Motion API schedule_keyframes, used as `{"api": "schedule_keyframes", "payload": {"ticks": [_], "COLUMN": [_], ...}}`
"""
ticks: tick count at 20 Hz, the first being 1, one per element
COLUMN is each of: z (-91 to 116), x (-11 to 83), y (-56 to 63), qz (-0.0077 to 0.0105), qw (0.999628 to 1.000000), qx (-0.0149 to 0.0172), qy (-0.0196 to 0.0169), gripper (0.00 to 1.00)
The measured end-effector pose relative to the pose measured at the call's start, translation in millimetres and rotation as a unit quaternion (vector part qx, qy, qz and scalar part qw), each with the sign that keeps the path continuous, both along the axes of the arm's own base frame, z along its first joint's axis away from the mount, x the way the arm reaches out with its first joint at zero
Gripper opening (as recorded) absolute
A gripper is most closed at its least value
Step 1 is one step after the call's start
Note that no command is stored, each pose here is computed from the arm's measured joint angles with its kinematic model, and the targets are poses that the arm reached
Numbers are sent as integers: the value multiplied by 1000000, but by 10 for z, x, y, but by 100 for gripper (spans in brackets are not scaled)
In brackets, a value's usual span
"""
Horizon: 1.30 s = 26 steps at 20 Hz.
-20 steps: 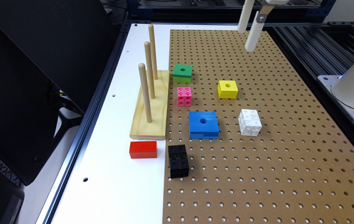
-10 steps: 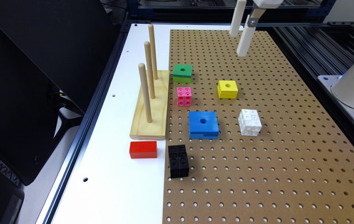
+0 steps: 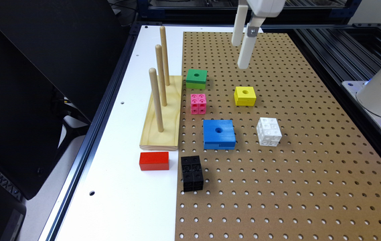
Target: Pick up blue block.
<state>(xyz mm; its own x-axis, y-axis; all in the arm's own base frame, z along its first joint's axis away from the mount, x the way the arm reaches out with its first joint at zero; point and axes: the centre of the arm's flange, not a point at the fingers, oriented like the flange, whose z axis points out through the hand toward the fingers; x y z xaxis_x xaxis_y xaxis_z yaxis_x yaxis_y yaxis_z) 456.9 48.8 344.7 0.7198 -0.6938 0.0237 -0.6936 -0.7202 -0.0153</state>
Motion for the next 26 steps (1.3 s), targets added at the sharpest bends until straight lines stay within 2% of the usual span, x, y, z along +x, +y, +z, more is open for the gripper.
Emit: {"api": "schedule_keyframes", "payload": {"ticks": [3,11,14,17,18,21,26], "z": [-7,33,41,26,21,4,-7], "x": [18,50,73,111,123,138,144], "y": [52,214,285,424,485,696,723], "qz": [1110,1547,2422,1748,2149,1236,286], "qw": [999999,999987,999978,999981,999979,999978,999980], "qx": [-1,58,1194,2445,3516,5057,5439], "qy": [377,-4823,-6007,-5306,-4973,-4084,-3093], "gripper": [100,100,100,100,100,100,100]}}
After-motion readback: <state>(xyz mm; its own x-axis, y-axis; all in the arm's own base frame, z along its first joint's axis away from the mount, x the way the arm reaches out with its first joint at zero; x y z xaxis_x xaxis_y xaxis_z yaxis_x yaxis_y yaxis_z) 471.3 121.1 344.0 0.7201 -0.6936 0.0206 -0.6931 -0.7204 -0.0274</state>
